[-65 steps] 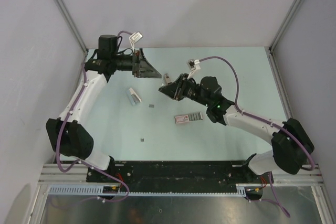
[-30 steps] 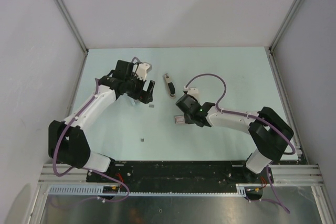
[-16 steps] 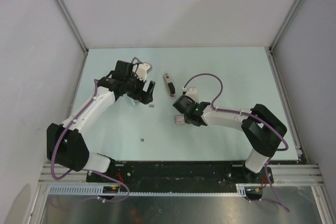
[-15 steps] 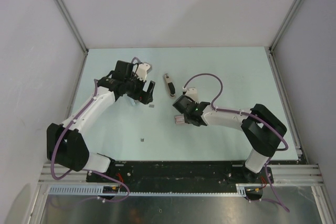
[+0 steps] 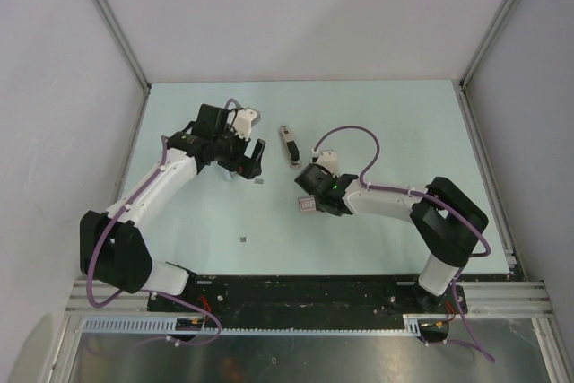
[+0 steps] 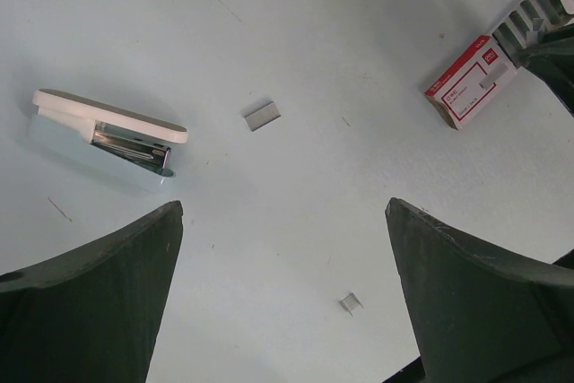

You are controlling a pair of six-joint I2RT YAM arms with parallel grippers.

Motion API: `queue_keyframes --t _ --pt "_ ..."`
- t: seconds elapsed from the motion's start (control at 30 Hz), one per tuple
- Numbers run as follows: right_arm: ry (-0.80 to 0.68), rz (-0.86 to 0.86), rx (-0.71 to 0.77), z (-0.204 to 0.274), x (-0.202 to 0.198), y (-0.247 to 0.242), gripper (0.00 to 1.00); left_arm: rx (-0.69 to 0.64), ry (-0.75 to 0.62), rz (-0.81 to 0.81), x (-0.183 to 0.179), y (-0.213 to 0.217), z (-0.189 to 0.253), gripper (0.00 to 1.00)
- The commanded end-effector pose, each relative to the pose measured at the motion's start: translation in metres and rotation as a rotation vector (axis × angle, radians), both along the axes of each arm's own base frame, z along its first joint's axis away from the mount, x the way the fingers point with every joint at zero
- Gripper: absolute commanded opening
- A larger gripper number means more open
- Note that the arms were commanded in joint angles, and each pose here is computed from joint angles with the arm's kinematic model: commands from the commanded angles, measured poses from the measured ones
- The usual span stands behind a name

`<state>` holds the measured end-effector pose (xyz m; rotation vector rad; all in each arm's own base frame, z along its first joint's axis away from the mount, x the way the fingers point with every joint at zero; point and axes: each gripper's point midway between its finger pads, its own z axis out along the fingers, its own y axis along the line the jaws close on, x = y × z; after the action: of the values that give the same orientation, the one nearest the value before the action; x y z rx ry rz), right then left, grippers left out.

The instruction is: Unload the staples from the stapler

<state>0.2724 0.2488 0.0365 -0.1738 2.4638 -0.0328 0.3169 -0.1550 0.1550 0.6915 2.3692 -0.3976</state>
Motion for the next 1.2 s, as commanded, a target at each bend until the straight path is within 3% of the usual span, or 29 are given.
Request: queue_keyframes --t 0.0,1.17 --pt "-0.034 -0.017 -0.014 0.008 0.007 0.002 0.00 -0.009 -0.066 -0.050 -0.001 -0.004 0.016 0.99" --pt "-0.028 0.045 -0.008 0.003 0.010 0.012 0.04 -0.001 -0.073 -0.055 -0.001 -0.003 0.016 0.99"
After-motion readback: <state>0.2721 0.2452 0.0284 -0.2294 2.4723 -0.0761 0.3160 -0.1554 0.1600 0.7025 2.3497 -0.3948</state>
